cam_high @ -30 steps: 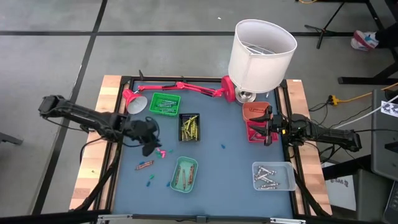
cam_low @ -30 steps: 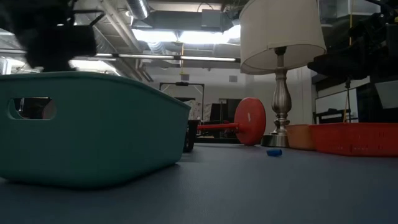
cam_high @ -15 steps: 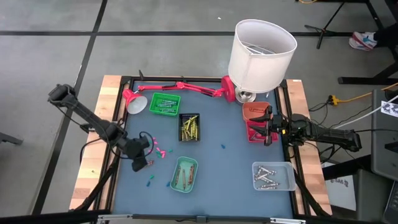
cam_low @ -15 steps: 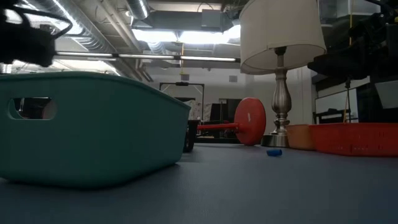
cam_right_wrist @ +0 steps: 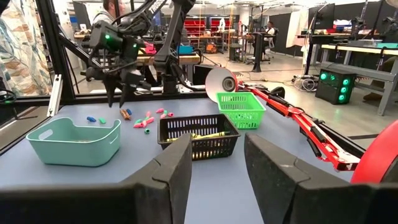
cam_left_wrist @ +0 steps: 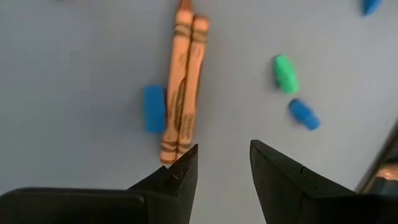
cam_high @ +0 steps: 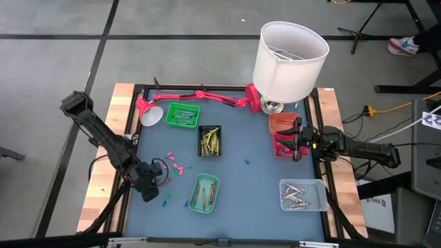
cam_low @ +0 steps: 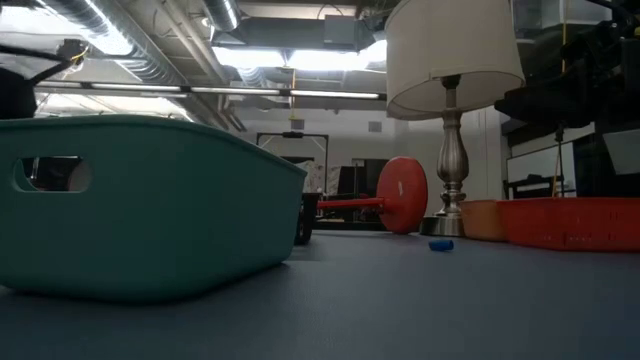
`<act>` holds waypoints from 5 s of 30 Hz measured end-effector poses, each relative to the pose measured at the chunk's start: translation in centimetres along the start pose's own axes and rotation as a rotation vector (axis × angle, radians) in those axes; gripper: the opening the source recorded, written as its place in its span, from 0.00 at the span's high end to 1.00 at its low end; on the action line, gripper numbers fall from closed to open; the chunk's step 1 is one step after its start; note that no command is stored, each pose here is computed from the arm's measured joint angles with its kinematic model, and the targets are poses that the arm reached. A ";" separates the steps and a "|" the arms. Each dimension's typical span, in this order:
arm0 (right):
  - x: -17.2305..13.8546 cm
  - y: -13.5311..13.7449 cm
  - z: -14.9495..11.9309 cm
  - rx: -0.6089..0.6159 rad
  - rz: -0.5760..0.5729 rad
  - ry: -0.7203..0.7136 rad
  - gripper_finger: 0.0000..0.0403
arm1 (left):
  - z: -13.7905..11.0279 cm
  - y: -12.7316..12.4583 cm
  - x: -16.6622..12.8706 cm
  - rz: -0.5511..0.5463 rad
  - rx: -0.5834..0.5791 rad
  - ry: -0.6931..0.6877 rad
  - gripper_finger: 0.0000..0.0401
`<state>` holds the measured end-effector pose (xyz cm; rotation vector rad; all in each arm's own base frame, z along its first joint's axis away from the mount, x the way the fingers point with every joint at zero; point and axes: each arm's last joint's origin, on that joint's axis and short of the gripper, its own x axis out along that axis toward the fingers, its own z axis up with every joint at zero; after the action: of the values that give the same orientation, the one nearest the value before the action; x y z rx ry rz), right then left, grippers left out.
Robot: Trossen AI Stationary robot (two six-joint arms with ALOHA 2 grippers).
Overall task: Sort crayons
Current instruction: Put the brown crayon into the light green bin
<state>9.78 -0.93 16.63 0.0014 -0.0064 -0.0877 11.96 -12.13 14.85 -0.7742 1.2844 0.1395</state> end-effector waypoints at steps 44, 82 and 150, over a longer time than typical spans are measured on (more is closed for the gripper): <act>0.0 0.0 0.0 0.000 0.000 0.000 0.63 | -0.9 1.0 0.7 0.146 -0.189 0.119 0.68; 0.0 0.0 0.0 0.000 0.000 0.000 0.63 | -0.7 0.9 1.7 0.182 -0.181 0.033 0.79; 0.0 0.0 0.0 0.000 0.000 0.000 0.63 | 5.5 -6.6 4.3 -0.265 0.253 -1.009 0.98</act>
<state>9.79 -0.93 16.62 0.0018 -0.0060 -0.0874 21.03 -15.21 14.32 -0.5222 0.2309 0.1239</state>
